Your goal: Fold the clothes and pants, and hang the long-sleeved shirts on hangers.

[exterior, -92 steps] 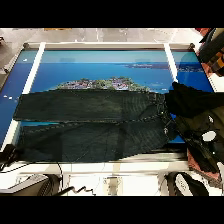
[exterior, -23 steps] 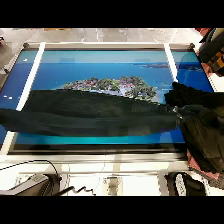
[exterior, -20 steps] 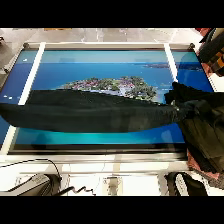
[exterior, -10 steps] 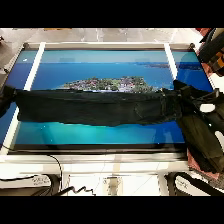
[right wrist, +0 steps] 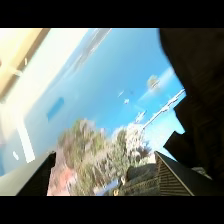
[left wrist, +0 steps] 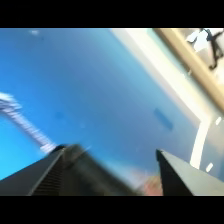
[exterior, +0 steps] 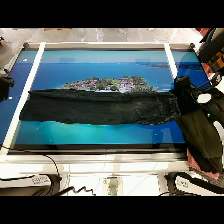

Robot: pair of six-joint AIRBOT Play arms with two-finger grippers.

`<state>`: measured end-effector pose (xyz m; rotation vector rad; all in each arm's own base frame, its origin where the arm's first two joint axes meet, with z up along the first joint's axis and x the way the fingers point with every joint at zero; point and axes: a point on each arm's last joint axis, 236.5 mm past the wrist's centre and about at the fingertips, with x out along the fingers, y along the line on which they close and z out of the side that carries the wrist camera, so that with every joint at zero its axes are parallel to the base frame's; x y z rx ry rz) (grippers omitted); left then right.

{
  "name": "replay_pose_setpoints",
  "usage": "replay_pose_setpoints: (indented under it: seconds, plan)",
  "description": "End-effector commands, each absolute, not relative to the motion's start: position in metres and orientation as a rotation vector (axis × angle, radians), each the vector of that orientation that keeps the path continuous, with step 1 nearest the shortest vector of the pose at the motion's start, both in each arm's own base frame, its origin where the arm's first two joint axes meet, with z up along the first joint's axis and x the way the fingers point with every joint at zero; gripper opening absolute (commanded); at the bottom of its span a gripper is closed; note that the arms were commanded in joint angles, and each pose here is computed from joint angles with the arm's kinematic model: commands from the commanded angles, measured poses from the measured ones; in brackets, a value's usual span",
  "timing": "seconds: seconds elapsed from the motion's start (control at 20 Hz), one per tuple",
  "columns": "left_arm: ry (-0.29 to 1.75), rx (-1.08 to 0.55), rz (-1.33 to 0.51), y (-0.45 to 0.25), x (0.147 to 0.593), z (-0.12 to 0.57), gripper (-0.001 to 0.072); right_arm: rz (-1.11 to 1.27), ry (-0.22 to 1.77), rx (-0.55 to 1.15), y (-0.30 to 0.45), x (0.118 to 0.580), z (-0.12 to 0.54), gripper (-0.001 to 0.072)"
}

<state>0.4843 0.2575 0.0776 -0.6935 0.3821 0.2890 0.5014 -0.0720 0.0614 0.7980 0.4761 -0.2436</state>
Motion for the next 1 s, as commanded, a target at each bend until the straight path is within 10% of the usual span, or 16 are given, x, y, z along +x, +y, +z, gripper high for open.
replay_pose_setpoints:
  seconds: [0.0,0.3,0.75,0.85,0.95]
  plan:
    - [0.718,-0.687,0.308,0.264,0.399,0.038,0.0583,-0.167,0.561,0.695,-0.055,0.497,0.067,0.0682]
    - [0.879,-1.049,0.440,0.255,0.318,-0.048,0.0648,-0.138,0.629,0.702,-0.044,0.489,0.059,0.0682]
    - [0.782,-0.991,0.391,0.239,0.392,-0.107,0.0611,-0.029,0.790,0.670,-0.002,0.471,0.046,0.0682]
    - [0.731,-0.829,0.360,0.245,0.417,-0.097,0.0491,0.020,0.801,0.634,0.020,0.471,0.046,0.0676]
    - [0.699,-0.757,0.350,0.245,0.437,-0.083,0.0169,0.073,0.802,0.608,0.047,0.473,0.050,0.0471]
